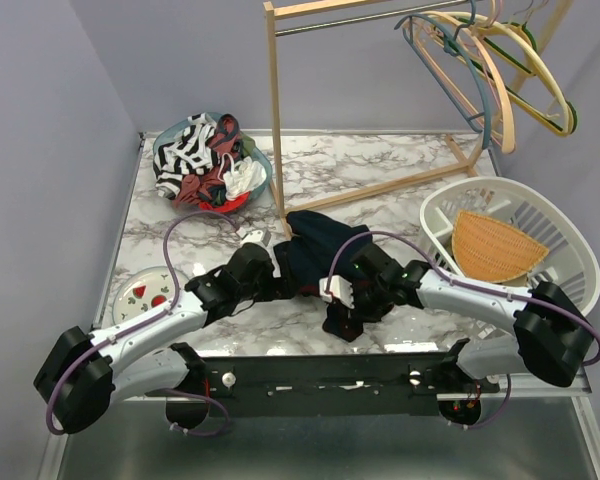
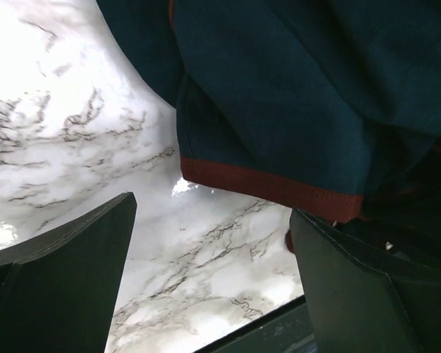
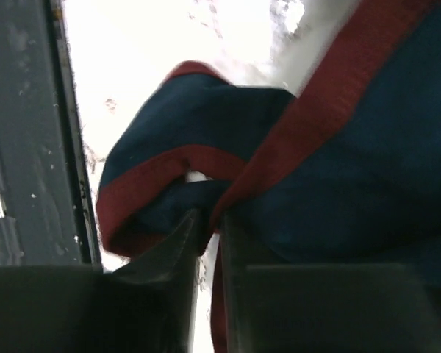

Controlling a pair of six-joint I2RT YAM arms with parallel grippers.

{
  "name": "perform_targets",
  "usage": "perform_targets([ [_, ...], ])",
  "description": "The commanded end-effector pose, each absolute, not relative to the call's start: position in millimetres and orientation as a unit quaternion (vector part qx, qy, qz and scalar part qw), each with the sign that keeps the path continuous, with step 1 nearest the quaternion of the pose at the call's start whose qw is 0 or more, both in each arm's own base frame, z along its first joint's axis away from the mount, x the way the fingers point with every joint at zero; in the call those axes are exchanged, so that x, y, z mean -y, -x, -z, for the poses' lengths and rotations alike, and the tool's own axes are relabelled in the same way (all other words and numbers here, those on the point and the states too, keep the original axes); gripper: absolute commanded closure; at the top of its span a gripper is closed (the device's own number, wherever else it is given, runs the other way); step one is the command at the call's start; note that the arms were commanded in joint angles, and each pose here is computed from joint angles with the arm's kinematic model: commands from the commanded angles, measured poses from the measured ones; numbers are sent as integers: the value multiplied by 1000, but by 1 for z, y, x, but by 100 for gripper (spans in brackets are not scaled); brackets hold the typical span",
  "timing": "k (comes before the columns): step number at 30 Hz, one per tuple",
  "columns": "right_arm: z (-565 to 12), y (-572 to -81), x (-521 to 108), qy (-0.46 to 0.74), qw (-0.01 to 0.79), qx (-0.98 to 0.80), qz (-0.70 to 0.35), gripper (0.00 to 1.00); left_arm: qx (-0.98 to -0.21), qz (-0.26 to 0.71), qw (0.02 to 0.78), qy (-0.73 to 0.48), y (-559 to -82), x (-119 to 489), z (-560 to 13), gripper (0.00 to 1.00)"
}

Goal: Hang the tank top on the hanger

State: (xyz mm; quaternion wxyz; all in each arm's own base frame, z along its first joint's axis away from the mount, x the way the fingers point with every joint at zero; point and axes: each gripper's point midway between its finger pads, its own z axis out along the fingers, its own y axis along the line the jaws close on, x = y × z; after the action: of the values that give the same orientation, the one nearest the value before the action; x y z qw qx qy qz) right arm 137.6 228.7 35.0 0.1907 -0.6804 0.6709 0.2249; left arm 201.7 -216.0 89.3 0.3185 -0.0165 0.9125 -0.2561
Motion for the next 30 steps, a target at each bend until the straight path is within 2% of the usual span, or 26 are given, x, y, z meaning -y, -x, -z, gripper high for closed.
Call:
perform_targets([
  [1, -54, -160, -231, 674, 223, -680, -180, 94, -908, 302, 290, -11, -192, 235, -85, 4],
  [3, -76, -164, -232, 675, 247, -673, -175, 99, -904, 323, 276, -40, -185, 243, -87, 5],
  [10, -149, -189, -222, 645, 309, -674, -187, 99, -909, 311, 271, -58, -183, 243, -86, 7],
  [22, -195, -227, -199, 591, 372, -699, -150, 99, -928, 249, 267, -76, -200, 254, -73, 20],
  [28, -208, -227, -199, 586, 379, -698, -160, 99, -930, 193, 306, -60, -224, 246, -79, 31],
  [30, -208, -227, -199, 586, 379, -698, -160, 99, -928, 175, 323, -58, -230, 244, -85, 32],
])
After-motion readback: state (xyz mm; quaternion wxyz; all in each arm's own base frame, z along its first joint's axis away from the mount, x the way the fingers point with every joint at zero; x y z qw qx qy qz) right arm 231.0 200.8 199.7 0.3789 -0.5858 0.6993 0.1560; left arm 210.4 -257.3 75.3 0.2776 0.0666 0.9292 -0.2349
